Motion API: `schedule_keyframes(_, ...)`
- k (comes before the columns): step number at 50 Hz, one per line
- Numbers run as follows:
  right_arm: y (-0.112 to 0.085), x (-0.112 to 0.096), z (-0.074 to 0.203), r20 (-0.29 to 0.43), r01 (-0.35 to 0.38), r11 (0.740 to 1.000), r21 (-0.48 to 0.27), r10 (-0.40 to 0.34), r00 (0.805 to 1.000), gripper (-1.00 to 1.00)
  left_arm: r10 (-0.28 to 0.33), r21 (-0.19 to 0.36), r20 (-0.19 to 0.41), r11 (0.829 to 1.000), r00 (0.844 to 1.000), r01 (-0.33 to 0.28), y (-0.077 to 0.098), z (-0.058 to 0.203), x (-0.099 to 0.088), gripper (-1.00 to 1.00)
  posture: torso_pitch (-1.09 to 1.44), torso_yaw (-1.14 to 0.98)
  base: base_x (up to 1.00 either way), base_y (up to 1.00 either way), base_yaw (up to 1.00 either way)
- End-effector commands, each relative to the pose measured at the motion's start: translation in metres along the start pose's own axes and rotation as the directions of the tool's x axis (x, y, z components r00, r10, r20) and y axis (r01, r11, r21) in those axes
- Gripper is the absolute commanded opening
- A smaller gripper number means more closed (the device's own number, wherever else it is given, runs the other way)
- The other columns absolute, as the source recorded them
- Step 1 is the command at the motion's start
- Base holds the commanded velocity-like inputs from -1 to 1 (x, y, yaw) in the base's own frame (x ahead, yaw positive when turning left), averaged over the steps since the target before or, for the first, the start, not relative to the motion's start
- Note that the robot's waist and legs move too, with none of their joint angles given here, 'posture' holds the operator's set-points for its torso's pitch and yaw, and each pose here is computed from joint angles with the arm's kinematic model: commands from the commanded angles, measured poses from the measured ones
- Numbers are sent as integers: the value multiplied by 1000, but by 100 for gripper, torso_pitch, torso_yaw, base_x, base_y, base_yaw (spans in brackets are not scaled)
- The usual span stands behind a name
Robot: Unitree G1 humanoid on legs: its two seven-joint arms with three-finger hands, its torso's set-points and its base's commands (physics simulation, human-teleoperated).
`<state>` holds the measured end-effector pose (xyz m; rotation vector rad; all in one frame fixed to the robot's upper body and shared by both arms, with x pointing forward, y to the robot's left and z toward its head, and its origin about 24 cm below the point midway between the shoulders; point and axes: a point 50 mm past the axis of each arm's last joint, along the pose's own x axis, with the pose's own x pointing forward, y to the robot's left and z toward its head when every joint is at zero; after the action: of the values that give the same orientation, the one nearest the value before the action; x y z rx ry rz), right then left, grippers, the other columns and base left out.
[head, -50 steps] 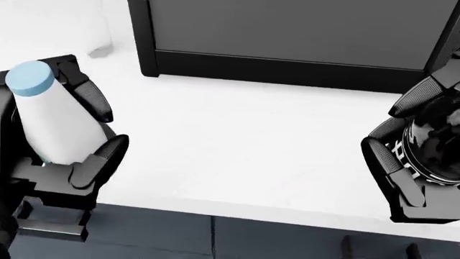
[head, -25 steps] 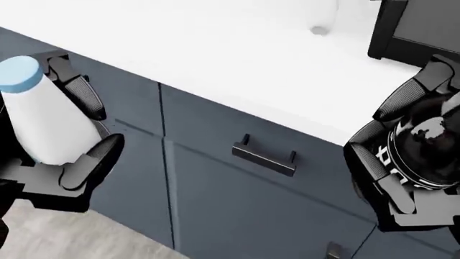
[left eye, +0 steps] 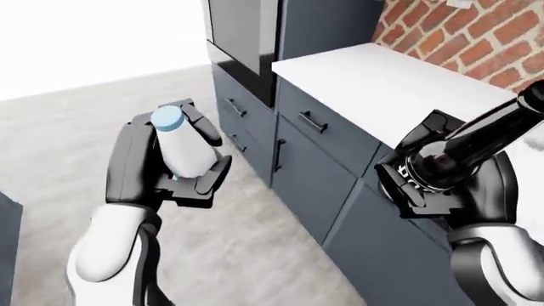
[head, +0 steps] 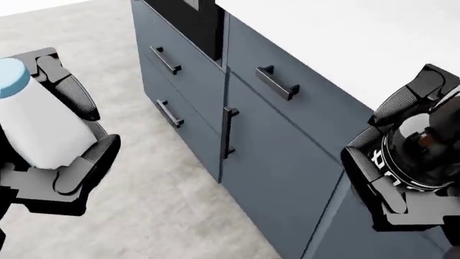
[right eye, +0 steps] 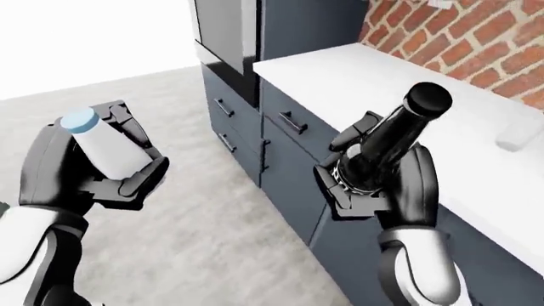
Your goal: Move the drinks to the dining counter.
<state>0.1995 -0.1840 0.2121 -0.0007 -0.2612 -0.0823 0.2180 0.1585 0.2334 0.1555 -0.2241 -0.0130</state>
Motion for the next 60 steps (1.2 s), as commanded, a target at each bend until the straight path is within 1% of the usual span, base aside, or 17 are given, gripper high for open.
schedule_keyframes(1,4,-2,13,88,-22,1000,1,22,996,-100,19,18,82,1000,996,-21,3,12,-3,-100,0,0,35,0,100)
schedule_keyframes(17,6,-3,12,86,-36,999,0,36,996,-100,21,21,92,999,996,-23,5,14,-3,-100,0,0,35,0,100)
schedule_keyframes(29,6,-3,13,87,-39,999,-15,40,995,-100,27,19,92,999,995,-29,6,15,-3,-100,0,0,35,0,100)
schedule_keyframes(35,7,-4,14,97,-51,999,-19,53,994,-100,31,18,93,999,995,-33,7,16,-3,-100,0,0,35,0,100)
schedule_keyframes(53,8,-6,10,96,-62,998,-27,65,993,-100,27,16,90,999,996,-29,7,13,-4,-100,0,0,35,0,100)
schedule_keyframes(60,9,-5,10,98,-69,997,-30,71,993,-100,32,14,90,999,995,-34,9,14,-4,-100,0,0,36,0,100)
